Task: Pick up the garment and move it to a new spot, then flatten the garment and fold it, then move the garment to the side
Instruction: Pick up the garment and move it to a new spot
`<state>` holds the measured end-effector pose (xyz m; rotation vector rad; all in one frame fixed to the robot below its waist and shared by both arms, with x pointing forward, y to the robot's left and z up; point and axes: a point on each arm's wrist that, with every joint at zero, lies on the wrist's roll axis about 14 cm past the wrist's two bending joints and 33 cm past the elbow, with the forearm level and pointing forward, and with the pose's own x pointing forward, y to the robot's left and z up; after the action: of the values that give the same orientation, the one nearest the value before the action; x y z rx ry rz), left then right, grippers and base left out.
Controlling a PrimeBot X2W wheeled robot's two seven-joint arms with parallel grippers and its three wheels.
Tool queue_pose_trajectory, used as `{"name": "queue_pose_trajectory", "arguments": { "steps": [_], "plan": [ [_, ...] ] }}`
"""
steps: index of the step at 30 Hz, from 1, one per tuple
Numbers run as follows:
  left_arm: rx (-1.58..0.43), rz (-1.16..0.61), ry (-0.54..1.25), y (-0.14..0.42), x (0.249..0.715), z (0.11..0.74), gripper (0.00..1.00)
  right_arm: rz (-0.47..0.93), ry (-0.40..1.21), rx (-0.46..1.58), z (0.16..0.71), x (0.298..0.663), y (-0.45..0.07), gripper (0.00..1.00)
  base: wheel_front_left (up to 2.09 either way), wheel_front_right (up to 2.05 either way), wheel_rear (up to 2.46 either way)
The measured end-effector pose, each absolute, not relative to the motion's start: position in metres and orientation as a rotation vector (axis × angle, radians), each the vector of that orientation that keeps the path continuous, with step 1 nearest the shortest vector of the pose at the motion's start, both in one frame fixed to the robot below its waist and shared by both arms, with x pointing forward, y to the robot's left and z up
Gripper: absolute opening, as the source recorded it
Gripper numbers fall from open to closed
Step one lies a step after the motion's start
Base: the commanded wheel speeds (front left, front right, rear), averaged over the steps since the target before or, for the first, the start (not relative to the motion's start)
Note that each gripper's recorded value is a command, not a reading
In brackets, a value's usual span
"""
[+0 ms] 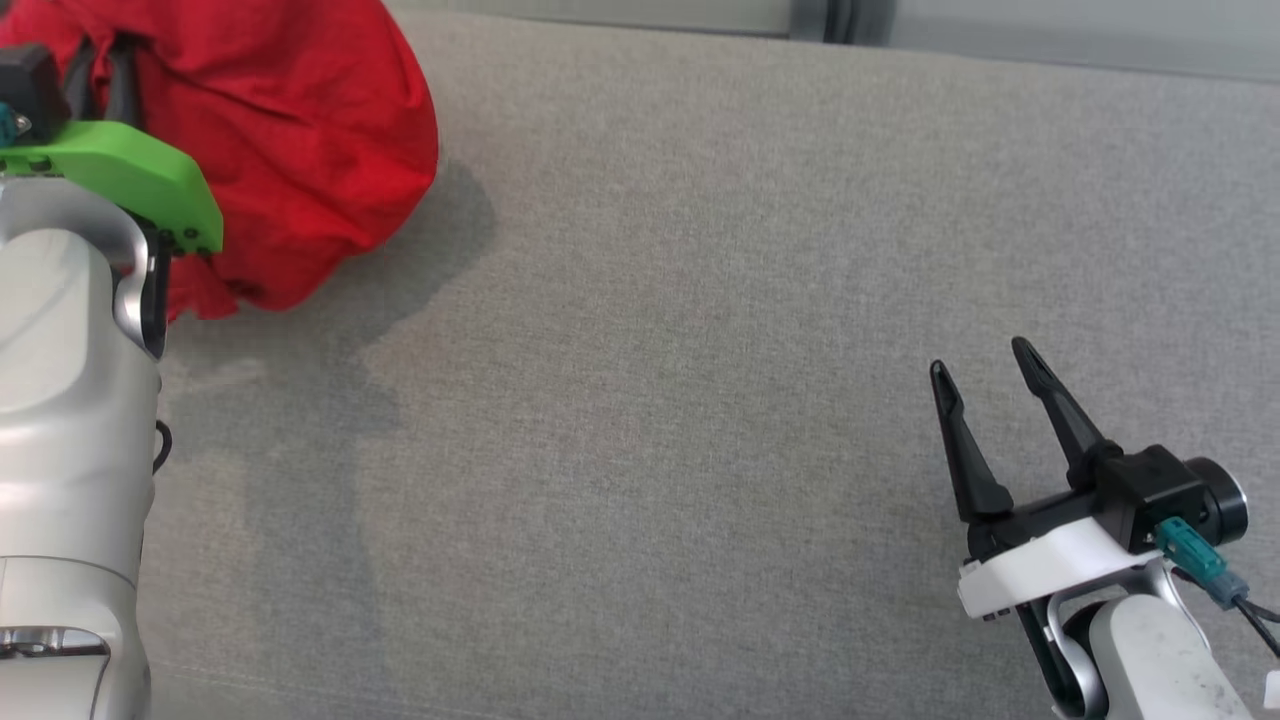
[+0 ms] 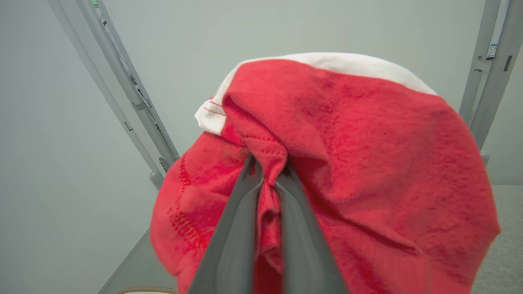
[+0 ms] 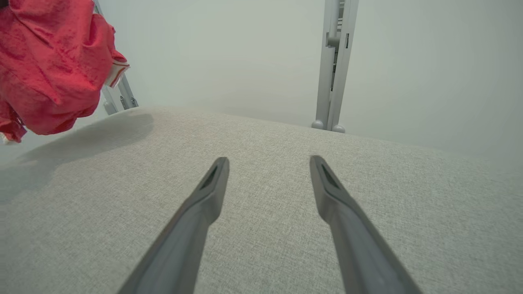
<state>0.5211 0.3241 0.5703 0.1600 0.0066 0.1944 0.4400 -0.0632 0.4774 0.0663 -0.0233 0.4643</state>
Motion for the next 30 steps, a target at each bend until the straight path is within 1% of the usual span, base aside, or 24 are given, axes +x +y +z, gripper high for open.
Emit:
{"name": "queue_pose_trajectory", "arguments": {
  "steps": [5, 7, 12, 16, 23, 30],
  "plan": [
    [0.172, 0.188, -0.155, 0.318, 0.510, 0.631, 0.00, 0.462, -0.059, 0.079, 0.494, 0.428, -0.059, 1.00, 0.00, 0.00, 0.00],
    [0.186, 0.177, -0.192, 0.314, 0.504, 0.646, 0.00, 0.459, -0.072, 0.080, 0.499, 0.425, -0.059, 1.00, 0.00, 0.00, 0.00],
    [0.193, 0.158, -0.256, 0.306, 0.489, 0.668, 0.00, 0.450, -0.099, 0.085, 0.511, 0.415, -0.059, 1.00, 0.00, 0.00, 0.00],
    [0.155, 0.102, -0.276, 0.285, 0.484, 0.671, 0.00, 0.438, -0.110, 0.084, 0.516, 0.408, -0.063, 1.00, 0.00, 0.00, 0.00],
    [0.113, -0.088, -0.263, 0.211, 0.486, 0.660, 0.00, 0.392, -0.136, 0.075, 0.524, 0.405, -0.078, 1.00, 0.00, 0.00, 0.00],
    [0.054, -0.323, -0.220, 0.116, 0.481, 0.642, 0.00, 0.308, -0.153, 0.058, 0.530, 0.398, -0.108, 1.00, 0.00, 0.00, 0.00]
  ]
}}
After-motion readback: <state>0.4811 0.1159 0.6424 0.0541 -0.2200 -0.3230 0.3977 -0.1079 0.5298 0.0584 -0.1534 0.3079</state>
